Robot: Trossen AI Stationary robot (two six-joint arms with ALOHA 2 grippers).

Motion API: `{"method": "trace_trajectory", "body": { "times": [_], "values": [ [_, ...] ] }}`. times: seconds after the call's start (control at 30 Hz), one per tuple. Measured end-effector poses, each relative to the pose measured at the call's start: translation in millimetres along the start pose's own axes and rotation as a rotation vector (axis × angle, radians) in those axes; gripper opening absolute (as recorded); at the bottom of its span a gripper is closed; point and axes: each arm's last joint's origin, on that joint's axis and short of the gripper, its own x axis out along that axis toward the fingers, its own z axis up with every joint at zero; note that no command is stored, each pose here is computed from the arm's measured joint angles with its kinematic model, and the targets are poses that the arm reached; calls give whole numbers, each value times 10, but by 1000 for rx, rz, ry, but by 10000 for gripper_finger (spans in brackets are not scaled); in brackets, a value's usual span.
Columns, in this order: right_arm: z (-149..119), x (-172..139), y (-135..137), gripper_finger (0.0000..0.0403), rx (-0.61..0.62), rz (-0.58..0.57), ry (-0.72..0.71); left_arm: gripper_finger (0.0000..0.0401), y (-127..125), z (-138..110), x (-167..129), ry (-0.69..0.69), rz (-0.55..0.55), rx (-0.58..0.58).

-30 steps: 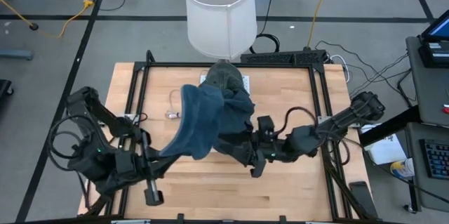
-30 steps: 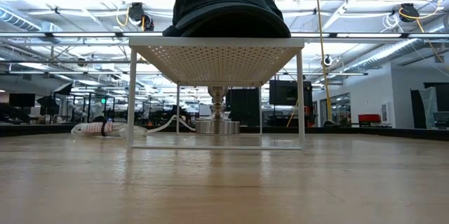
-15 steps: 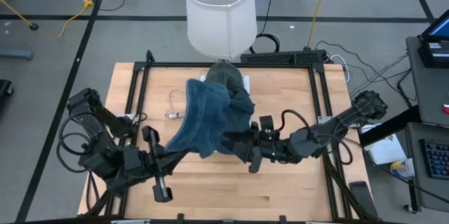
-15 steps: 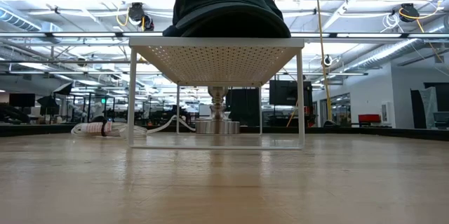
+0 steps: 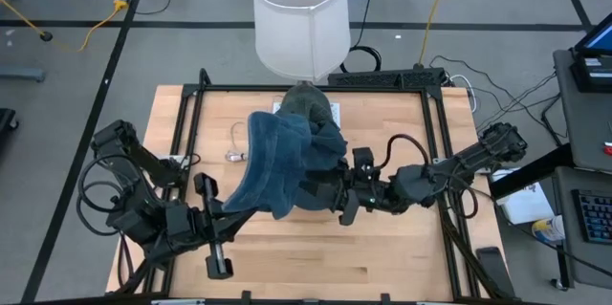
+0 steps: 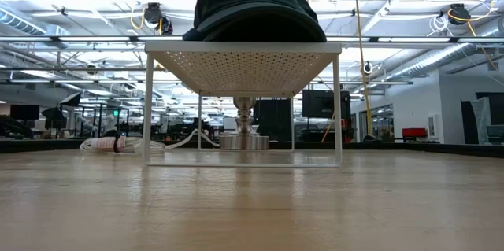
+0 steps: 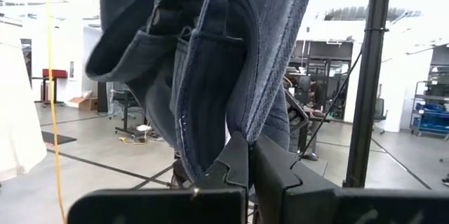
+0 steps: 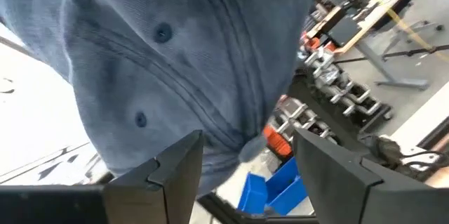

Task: Pick & Place hat
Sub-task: Stack the blue cap on the blue cap on the shelf

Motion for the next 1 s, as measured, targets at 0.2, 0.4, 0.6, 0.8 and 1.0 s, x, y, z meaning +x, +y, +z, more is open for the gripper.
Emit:
{"method": "trace_trajectory", "body": {
  "times": [0.2, 0.4, 0.6, 0.8, 1.0],
  "values": [
    [46, 21, 18, 217, 15, 63, -6, 3, 0, -7, 18, -10, -14, 7],
    [48, 63, 5, 193, 1, 145, 37, 3, 3, -11, 21, -4, -5, 14],
    [34, 46, 28, 97, 3, 153, 41, 3, 7, -17, -1, 34, 43, 16],
    [-30, -46, 131, 19, -35, 184, 64, 20, -5, -25, -36, 64, 66, 28],
    [170, -261, 296, 19, -140, 222, 67, 55, -27, -18, -95, 84, 74, -3]
  ]
}}
